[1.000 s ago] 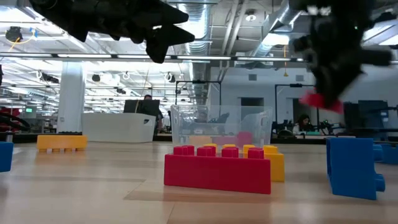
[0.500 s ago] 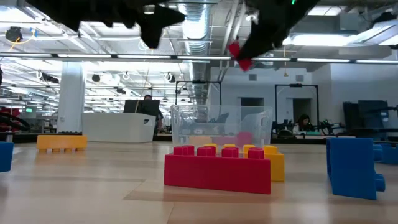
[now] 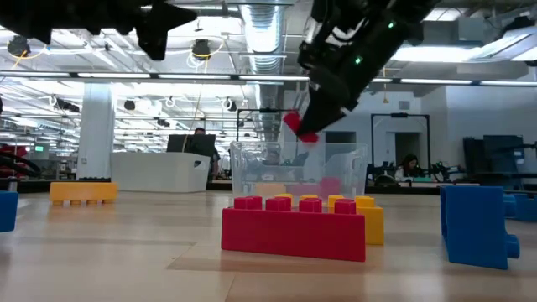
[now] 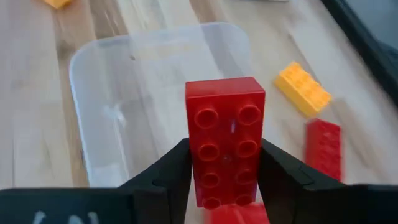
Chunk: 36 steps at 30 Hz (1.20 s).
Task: Sort & place blocks by color
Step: Put the red game piece into the transparent bin, then put the yellow game piece into the black bin
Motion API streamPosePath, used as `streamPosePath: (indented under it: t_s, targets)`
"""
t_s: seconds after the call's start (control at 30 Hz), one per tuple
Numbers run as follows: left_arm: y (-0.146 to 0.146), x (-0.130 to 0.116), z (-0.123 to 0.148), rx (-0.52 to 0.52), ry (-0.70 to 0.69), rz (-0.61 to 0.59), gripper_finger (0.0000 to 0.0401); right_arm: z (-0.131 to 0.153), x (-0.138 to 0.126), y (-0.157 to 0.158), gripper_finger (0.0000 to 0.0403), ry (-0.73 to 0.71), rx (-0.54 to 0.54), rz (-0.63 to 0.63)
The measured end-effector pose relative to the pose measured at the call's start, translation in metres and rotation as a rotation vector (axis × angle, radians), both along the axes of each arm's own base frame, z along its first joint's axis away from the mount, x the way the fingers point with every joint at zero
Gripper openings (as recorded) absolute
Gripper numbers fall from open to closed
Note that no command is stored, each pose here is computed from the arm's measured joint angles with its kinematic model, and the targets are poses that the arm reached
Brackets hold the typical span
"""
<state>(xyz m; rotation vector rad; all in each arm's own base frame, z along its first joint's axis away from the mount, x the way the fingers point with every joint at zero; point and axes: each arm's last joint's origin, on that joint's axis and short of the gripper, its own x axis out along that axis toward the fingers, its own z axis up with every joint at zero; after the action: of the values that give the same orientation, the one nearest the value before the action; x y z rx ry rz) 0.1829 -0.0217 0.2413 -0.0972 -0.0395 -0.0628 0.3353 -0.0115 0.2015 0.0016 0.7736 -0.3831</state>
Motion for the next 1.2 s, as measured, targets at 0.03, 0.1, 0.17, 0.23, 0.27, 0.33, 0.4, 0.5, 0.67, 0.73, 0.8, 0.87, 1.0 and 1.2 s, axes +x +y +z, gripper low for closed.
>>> streamPosePath:
  t_s: [0.03,0.1,0.17,0.23,0.27,0.33,0.4,0.5,0.67,0.73,0.8,0.87,1.0,1.2]
  targets:
    - [0.000,-0.002,0.000,-0.006,-0.006,0.000,0.0187,-0.001,0.001,-0.001,0.0181,-0.004,0.002,-0.002]
    - [0.001,-0.005,-0.002,-0.011,-0.005,-0.001,0.0186,-0.002,0.003,-0.003,0.0199,-0.014,0.000,-0.008]
    - [0.001,-0.007,-0.003,-0.023,-0.007,0.000,0.0185,-0.001,0.004,-0.004,0.0219,-0.025,0.000,-0.010]
    - [0.001,-0.008,-0.005,-0.027,-0.003,0.000,0.0185,0.002,0.004,-0.005,0.0239,-0.050,-0.002,-0.017]
    - [0.001,-0.008,-0.005,-0.034,-0.001,0.000,0.0185,0.005,0.004,-0.006,0.0248,-0.068,-0.005,-0.023]
    - [0.001,-0.008,-0.007,-0.044,0.006,0.000,0.0185,0.012,0.003,-0.008,0.0263,-0.103,-0.020,-0.045]
    - [0.001,-0.008,-0.007,-0.050,0.006,0.001,0.0185,0.020,0.000,-0.009,0.0272,-0.127,-0.038,-0.067]
    - [0.001,-0.008,-0.007,-0.052,0.007,0.003,0.0185,0.031,-0.005,-0.011,0.0277,-0.157,-0.074,-0.108]
    - [0.001,-0.008,-0.008,-0.057,0.015,0.004,0.0185,0.053,-0.013,-0.007,0.0276,-0.249,-0.071,-0.131]
    - [0.001,-0.007,-0.010,-0.062,0.041,0.004,0.0185,0.063,-0.016,0.005,0.0275,-0.300,-0.057,-0.105]
    - [0.001,-0.007,-0.012,-0.067,0.059,0.004,0.0185,0.073,-0.019,0.022,0.0274,-0.361,-0.045,-0.057]
    - [0.001,-0.007,-0.014,-0.068,0.082,0.009,0.0185,0.080,-0.022,0.039,0.0274,-0.402,-0.044,-0.021]
    - [0.001,-0.008,-0.015,-0.094,0.096,0.013,0.0185,0.083,-0.029,0.071,0.0274,-0.433,-0.098,-0.029]
    - [0.000,-0.006,-0.014,-0.110,0.080,-0.025,0.0185,0.072,-0.029,0.108,0.0274,-0.468,-0.173,-0.093]
